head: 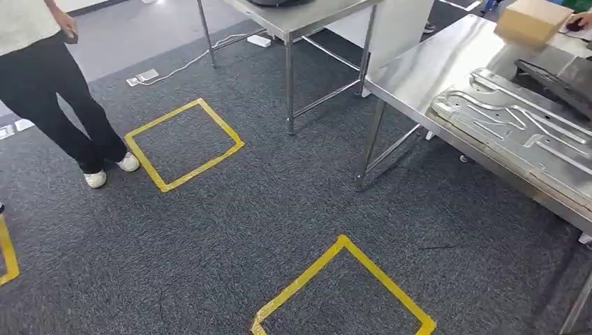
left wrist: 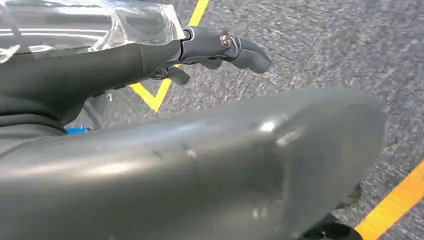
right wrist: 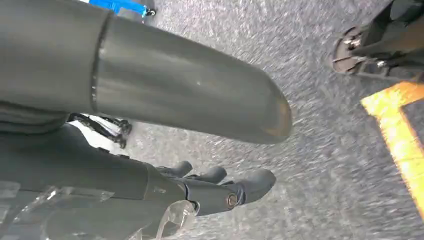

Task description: Take the parts from the cabinet and place them on the table.

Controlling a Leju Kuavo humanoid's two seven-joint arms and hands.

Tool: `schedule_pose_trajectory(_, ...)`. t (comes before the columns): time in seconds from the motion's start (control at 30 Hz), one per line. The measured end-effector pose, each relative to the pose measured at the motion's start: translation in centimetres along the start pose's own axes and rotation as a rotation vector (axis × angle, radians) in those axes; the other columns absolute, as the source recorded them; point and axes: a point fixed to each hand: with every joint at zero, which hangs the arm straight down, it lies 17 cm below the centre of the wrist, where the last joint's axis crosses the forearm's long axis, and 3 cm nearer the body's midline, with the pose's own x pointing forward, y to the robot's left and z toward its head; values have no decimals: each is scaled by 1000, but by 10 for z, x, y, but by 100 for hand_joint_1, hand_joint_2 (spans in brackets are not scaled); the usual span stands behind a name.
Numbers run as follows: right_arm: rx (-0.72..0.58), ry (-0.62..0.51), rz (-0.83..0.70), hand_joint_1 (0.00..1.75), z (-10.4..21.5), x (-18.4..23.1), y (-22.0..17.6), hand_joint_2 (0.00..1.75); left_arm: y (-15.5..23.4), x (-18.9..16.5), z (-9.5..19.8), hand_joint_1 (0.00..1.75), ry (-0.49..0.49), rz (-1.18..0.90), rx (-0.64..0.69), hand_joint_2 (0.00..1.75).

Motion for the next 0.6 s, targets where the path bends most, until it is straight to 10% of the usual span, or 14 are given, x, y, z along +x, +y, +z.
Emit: schedule_pose_trajectory(0.6, 50, 2, -3, 0, 4, 1, 16, 0, 13, 2, -2, 0, -24, 65, 55, 0)
